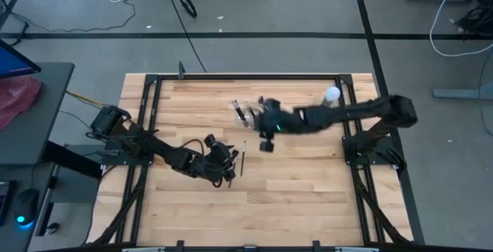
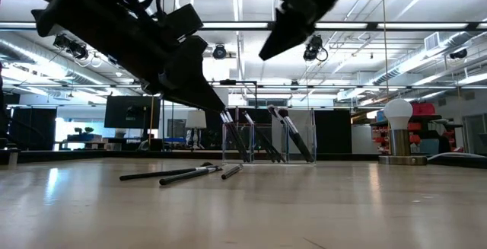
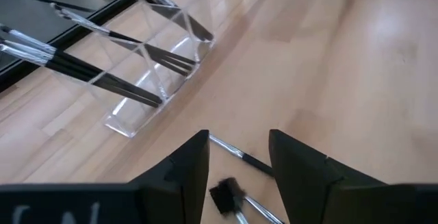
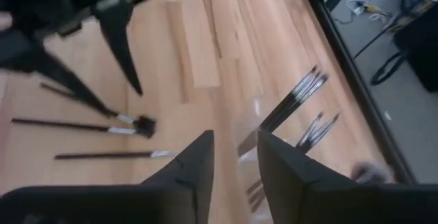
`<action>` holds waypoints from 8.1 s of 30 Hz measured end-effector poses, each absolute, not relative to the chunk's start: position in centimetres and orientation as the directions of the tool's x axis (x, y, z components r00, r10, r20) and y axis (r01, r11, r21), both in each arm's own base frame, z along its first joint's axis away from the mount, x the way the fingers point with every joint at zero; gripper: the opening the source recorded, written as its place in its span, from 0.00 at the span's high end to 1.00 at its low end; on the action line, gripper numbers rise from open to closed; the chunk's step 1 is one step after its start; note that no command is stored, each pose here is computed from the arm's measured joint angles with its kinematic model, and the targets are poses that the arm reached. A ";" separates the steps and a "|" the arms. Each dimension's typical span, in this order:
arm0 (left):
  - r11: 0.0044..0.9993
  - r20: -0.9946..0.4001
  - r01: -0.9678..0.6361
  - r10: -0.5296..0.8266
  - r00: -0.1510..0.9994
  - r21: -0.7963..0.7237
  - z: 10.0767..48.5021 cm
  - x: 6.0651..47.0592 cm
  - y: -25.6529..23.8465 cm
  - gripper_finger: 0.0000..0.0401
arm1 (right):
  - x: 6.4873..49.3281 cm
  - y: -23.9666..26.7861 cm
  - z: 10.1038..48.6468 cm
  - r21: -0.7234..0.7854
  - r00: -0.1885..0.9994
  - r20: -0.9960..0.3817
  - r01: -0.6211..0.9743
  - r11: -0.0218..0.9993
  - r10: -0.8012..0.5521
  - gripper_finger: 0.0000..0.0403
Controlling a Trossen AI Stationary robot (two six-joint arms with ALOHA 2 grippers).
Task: Put items in baskets/containers
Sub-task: Put the black eyegroomer brush into the transparent organizer, then put the black liner brush into the transparent organizer
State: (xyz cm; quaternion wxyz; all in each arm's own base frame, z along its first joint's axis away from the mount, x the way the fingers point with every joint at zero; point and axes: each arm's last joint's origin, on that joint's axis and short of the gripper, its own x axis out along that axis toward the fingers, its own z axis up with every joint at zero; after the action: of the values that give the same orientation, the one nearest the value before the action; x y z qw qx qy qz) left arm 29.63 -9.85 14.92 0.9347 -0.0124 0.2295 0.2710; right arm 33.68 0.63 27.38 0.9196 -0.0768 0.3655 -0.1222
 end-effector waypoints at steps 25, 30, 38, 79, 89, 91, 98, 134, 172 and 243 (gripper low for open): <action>0.794 -0.607 -0.607 0.467 0.643 -0.032 9.4 27.0 -13.2 0.49 | 25.6 6.8 15.0 0.099 0.900 -0.408 0.213 0.972 -0.155 0.80; 0.769 -0.582 -0.639 0.522 0.624 0.005 8.4 27.2 -12.8 0.45 | 25.7 6.8 15.1 0.101 0.905 -0.396 0.210 0.973 -0.154 0.80; 0.766 -0.582 -0.642 0.538 0.609 0.036 6.8 26.3 -11.8 0.57 | 25.7 6.8 15.2 0.107 0.910 -0.386 0.208 0.972 -0.152 0.80; 0.815 -0.465 -0.566 0.551 0.693 0.124 8.8 25.8 -7.5 0.95 | 25.8 6.8 15.2 0.109 0.912 -0.382 0.207 0.972 -0.151 0.80; 0.809 -0.340 -0.564 0.584 0.737 0.167 12.8 28.9 -8.6 0.95 | 25.5 6.3 13.9 0.157 0.912 -0.372 0.244 0.957 -0.172 0.66; 0.815 -0.315 -0.552 0.578 0.753 0.175 13.8 29.8 -9.0 0.95 | 25.6 6.2 13.2 0.182 0.928 -0.330 0.241 0.953 -0.172 0.60; 0.833 -0.221 -0.506 0.549 0.806 0.224 16.8 31.7 -10.3 0.96 | 27.1 6.5 11.1 0.229 0.976 -0.148 0.189 0.955 -0.158 0.44; 0.850 -0.174 -0.471 0.514 0.840 0.238 18.6 32.3 -11.8 0.95 | 30.1 7.9 14.1 0.194 0.964 0.137 0.202 0.960 -0.230 0.68; 0.883 -0.371 -0.462 0.457 0.809 0.082 16.4 32.1 -10.4 0.42 | 26.7 5.0 25.3 -0.123 0.828 -0.242 0.492 0.862 -0.506 0.98; 0.869 -0.534 -0.494 0.407 0.741 -0.024 12.5 28.6 -14.8 0.45 | 24.5 7.7 20.4 -0.031 0.879 -0.450 0.162 0.986 -0.159 0.71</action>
State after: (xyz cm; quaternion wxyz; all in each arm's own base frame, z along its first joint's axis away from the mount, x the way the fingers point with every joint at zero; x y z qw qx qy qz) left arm 28.62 -14.76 12.52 0.9294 -0.0822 0.2659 0.2424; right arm 24.52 7.66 20.43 0.9692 0.0036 0.2320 -0.0828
